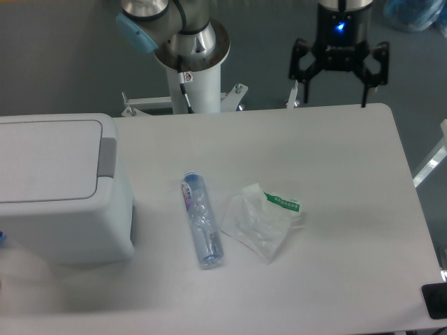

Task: Open the trash can
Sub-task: 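Move the gripper from its raised pose toward the white trash bin, then lower the open gripper onto the lid edge of the white bin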

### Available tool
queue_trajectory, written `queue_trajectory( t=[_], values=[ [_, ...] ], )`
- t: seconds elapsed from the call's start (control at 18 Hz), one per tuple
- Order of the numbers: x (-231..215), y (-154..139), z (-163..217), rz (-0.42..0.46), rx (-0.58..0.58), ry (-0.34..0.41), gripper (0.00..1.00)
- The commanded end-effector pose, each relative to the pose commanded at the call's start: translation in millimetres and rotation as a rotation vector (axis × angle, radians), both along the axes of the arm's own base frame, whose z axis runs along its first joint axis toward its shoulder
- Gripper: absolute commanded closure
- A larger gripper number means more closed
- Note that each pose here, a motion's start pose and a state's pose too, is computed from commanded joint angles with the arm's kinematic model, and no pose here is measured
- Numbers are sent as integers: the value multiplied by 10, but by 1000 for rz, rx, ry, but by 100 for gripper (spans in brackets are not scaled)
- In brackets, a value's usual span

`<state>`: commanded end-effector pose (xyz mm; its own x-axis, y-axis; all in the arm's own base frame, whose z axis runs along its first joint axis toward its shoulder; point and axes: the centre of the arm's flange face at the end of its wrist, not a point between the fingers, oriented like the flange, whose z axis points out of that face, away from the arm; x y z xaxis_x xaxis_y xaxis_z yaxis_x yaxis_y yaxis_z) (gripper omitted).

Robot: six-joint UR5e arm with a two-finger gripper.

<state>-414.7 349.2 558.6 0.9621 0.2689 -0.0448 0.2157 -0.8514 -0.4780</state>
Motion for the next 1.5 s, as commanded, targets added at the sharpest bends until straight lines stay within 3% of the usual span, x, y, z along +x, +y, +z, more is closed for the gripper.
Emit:
queue_trajectory(
  t=[0.22,0.78,1.5],
  values=[
    [175,187,11,90,45,-80,0],
    [747,888,-157,201,62,-257,0],
    [1410,1433,-458,70,7,-307,0]
  ],
)
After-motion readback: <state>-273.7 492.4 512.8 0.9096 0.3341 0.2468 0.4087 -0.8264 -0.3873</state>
